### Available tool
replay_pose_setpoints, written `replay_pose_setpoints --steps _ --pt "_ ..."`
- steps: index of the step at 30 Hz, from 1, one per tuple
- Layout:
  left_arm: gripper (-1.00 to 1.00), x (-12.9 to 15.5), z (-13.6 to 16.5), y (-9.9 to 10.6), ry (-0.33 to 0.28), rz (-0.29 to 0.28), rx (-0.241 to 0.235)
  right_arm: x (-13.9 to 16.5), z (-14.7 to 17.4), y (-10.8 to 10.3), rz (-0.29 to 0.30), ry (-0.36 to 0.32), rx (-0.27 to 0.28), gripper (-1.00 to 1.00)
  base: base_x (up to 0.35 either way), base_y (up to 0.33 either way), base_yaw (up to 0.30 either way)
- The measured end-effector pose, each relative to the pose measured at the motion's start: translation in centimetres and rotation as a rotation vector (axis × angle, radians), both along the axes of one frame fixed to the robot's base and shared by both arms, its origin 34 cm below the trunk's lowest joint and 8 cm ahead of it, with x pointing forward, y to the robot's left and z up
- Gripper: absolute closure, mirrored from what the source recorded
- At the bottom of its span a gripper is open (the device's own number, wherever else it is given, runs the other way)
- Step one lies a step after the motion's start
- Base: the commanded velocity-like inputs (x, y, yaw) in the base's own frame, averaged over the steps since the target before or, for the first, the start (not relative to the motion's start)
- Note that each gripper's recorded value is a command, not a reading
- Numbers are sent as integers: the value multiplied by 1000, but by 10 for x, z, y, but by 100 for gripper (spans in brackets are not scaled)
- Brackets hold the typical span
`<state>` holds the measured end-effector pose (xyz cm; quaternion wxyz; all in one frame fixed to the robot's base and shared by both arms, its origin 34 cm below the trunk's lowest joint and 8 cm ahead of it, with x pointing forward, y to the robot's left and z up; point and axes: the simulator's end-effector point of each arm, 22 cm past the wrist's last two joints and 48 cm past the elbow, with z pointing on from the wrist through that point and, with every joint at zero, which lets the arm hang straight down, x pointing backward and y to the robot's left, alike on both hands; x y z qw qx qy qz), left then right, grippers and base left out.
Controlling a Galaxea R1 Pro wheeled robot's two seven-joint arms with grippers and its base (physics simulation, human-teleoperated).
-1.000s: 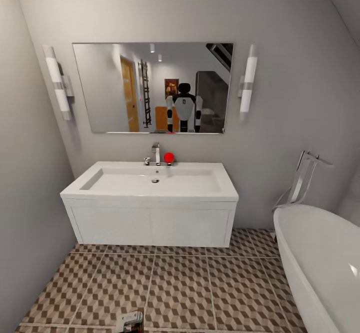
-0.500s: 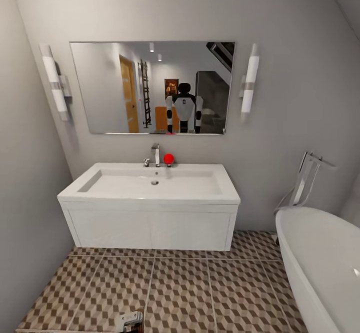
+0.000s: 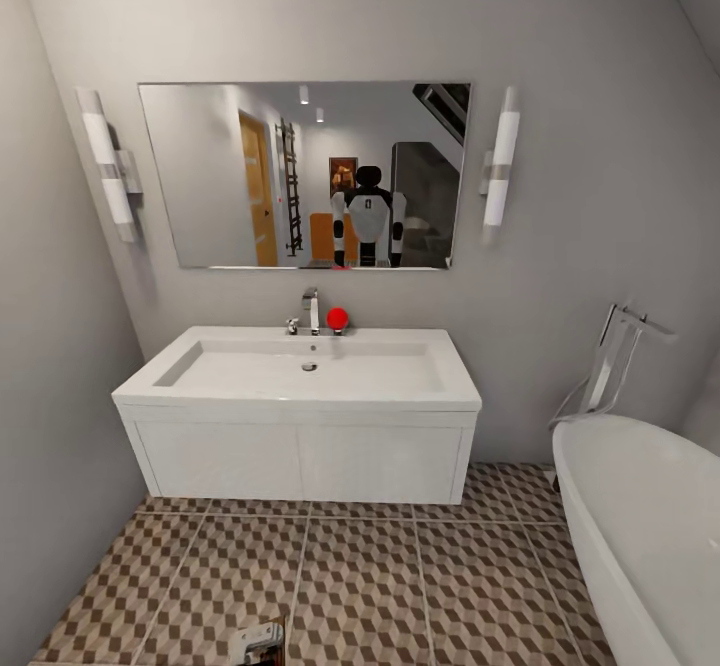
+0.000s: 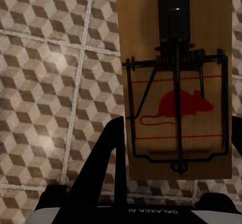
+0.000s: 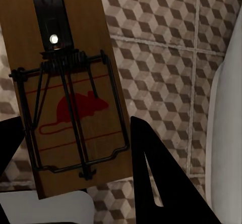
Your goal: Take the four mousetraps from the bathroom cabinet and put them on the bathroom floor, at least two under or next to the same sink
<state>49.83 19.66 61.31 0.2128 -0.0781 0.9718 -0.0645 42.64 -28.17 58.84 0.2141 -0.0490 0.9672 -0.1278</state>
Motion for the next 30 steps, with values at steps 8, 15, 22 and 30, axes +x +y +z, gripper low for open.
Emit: replay_pose_setpoints --steps 8,15,22,30 --pt "100 -13 -7 8 14 -2 10 0 -1 2 7 4 9 100 0 0 0" --pt "100 -33 -17 30 32 5 39 -1 -2 7 17 9 30 100 0 0 0" --pt "100 -42 -21 49 18 17 65 -1 -4 13 29 14 58 100 0 0 0" --pt "100 -42 -21 52 11 19 69 -4 -7 23 57 32 118 100 0 0 0"
